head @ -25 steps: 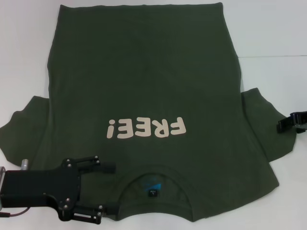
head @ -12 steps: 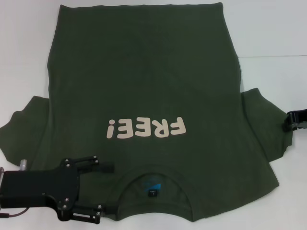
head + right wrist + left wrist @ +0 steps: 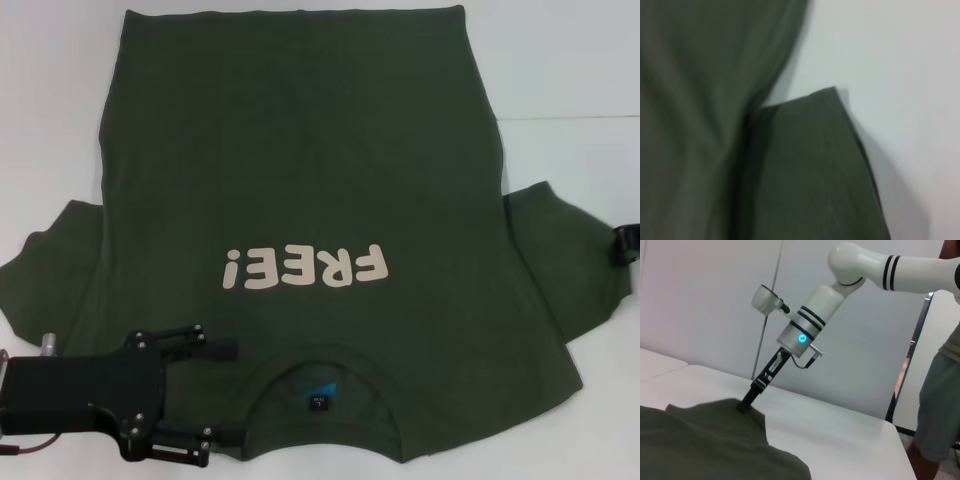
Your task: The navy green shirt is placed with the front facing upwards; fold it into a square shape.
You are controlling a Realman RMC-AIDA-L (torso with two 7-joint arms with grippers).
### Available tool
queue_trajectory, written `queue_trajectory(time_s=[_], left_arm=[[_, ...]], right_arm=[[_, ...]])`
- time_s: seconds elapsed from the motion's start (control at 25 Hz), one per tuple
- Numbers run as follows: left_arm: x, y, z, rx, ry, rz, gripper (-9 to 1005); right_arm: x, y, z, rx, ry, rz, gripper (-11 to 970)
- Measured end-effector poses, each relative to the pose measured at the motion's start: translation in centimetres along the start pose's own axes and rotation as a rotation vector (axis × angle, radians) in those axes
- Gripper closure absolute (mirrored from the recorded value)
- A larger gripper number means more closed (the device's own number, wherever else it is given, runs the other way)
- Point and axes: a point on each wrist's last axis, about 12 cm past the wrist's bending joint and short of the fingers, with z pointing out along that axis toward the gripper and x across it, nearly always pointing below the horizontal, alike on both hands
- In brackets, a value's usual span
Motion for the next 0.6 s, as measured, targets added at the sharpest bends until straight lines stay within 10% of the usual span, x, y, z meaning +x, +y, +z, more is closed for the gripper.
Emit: queue_trajectory(time_s=[0.6], left_arm=[[0.2, -0.2, 0.0, -0.007, -0.011, -0.015, 63]], right_arm=[[-1.4, -1.1, -1.0, 0.083, -0.131, -0.016, 916]])
